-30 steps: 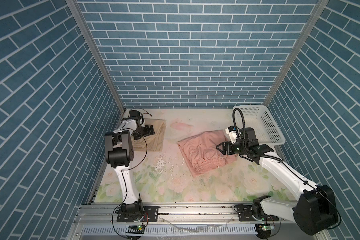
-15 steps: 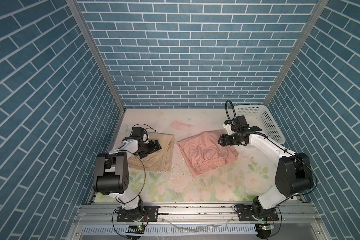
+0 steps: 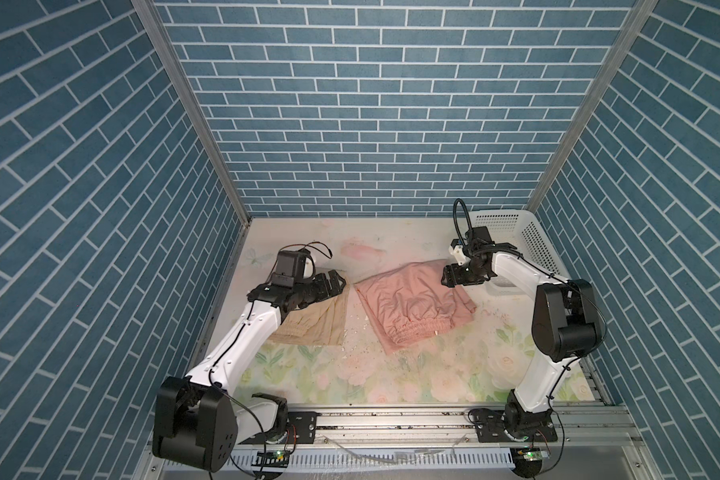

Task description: Fold and stack the shorts

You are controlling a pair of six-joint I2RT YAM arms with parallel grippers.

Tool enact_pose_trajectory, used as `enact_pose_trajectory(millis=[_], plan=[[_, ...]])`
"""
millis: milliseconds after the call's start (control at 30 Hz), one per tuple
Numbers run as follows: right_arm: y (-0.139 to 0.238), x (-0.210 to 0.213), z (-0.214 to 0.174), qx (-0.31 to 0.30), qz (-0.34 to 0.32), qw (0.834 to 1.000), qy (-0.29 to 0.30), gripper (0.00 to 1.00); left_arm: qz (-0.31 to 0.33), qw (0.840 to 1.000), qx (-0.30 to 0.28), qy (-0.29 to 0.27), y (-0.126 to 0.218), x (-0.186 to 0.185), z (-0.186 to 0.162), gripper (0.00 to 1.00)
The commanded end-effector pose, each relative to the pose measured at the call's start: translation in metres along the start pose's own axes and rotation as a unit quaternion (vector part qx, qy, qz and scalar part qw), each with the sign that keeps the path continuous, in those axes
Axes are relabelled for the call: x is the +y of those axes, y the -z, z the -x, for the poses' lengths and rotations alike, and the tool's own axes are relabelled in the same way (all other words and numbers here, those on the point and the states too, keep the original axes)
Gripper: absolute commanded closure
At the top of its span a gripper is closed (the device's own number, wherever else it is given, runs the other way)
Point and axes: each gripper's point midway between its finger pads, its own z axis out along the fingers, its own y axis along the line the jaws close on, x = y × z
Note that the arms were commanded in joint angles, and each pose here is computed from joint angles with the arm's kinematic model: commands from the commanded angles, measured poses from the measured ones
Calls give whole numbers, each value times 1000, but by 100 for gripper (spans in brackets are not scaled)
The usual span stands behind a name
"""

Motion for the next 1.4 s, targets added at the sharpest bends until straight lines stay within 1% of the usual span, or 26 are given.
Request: enact_pose_trajectory(millis=[0, 200, 300, 400, 467, 533, 633, 700, 800, 900, 1033, 1167, 1233, 1267, 1300, 1333, 1367], plan=[[-11, -6, -1, 7, -11, 1000, 20, 23, -21, 999, -2, 25, -19, -12, -13, 0], [-21, -18, 1, 10, -20, 1000, 12, 23, -33, 999, -2, 6, -45, -27, -37, 0], [-24, -22, 3, 10, -18, 1000, 7, 23, -35, 999, -8, 15, -59, -28, -45, 0], [-30, -23, 5, 16, -16, 1000, 6, 23, -37, 999, 1, 31, -77, -20, -60, 0], [-34, -24, 4, 23, -17, 1000, 4, 23, -39, 999, 14, 24, -87, -23, -66, 0], [-37, -24, 3, 28, -14, 1000, 3, 24, -25, 999, 26, 13, -95, -24, -73, 0], [-43, -23, -1, 34, -6, 999, 1, 24, -22, 999, 39, 12, -107, -25, -83, 0], [-43, -20, -4, 37, 2, 999, -1, 24, -25, 999, 40, 13, -112, -30, -82, 0], [-41, -15, -7, 34, 13, 999, -8, 25, -19, 999, 49, 17, -118, -28, -85, 0], [-38, -5, -11, 32, 40, 998, -21, 27, -7, 998, 57, 14, -123, -27, -89, 0], [-39, 3, -17, 32, 63, 997, -38, 29, -19, 997, 68, 14, -135, -31, -94, 0], [-39, 4, -22, 38, 68, 996, -41, 34, -24, 997, 73, 14, -143, -34, -98, 0], [-37, 7, -24, 36, 75, 996, -45, 40, -28, 996, 79, 12, -147, -37, -101, 4], [-37, 8, -25, 36, 78, 995, -46, 43, -28, 996, 81, 12, -149, -38, -102, 8], [-35, 11, -24, 32, 83, 995, -47, 51, -27, 996, 87, 9, -151, -38, -103, 14], [-34, 12, -24, 29, 88, 994, -49, 57, -25, 995, 92, 6, -151, -39, -104, 21], [-33, 14, -23, 26, 92, 994, -50, 60, -22, 995, 94, 1, -152, -39, -105, 29]])
